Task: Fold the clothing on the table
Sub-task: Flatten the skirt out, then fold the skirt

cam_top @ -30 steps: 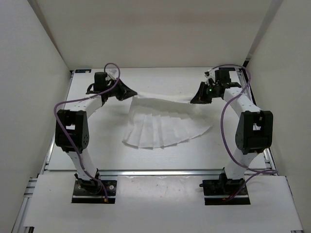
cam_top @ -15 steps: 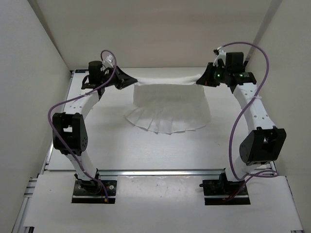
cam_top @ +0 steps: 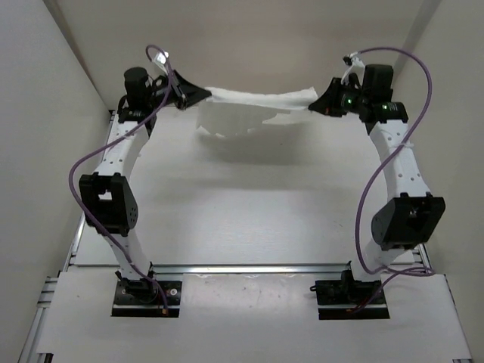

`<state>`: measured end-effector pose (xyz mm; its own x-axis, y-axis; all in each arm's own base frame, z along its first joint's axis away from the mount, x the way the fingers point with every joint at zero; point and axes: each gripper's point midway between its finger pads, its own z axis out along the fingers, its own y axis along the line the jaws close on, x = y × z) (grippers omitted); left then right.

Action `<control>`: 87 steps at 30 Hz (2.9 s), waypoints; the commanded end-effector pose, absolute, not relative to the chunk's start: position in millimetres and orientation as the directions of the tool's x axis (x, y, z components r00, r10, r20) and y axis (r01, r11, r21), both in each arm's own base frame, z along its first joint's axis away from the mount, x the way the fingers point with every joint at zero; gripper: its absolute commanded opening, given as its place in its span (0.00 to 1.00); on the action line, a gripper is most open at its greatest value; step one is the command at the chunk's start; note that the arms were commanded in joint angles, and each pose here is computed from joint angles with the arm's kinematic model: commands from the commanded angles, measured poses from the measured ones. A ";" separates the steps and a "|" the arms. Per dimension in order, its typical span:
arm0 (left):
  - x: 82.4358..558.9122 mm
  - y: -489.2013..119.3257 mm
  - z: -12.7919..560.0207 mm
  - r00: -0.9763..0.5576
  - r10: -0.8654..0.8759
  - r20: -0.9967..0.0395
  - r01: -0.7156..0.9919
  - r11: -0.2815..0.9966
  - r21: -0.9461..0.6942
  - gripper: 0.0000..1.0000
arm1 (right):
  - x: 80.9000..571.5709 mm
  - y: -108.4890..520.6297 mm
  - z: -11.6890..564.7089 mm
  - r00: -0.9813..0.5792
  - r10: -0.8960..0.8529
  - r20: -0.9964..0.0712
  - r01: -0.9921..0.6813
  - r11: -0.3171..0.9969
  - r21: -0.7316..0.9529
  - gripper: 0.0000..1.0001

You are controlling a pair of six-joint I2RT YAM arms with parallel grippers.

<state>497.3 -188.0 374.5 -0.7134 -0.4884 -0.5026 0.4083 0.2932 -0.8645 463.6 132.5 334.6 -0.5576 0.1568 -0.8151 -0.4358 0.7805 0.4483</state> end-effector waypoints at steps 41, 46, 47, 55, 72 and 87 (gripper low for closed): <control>308.0 -138.0 155.6 -0.732 -0.665 -0.149 -0.305 0.515 -0.801 0.00 | 259.0 125.0 139.9 -0.972 0.123 -0.202 0.002 0.857 0.515 0.00; 339.7 -132.9 148.3 -0.707 -0.689 -0.159 -0.326 0.517 -0.791 0.00 | 296.5 122.3 147.4 -0.960 0.143 -0.241 -0.004 0.853 0.522 0.00; 343.3 -134.2 148.1 -0.703 -0.692 -0.163 -0.327 0.518 -0.790 0.00 | 301.6 120.1 142.5 -0.962 0.149 -0.229 0.008 0.853 0.521 0.00; 370.7 -138.5 156.5 -0.705 -0.686 -0.179 -0.298 0.516 -0.803 0.00 | 326.2 119.6 145.2 -0.969 0.122 -0.216 -0.003 0.866 0.501 0.00; 277.7 -140.6 158.7 -0.714 -0.653 -0.254 -0.283 0.601 -0.748 0.00 | 222.1 117.5 139.8 -0.964 0.157 -0.216 0.023 0.855 0.518 0.00; 426.3 -120.5 107.8 -0.639 -0.746 -0.186 -0.460 0.565 -0.685 0.18 | 423.9 126.4 114.3 -0.953 0.180 -0.244 0.019 0.840 0.542 0.13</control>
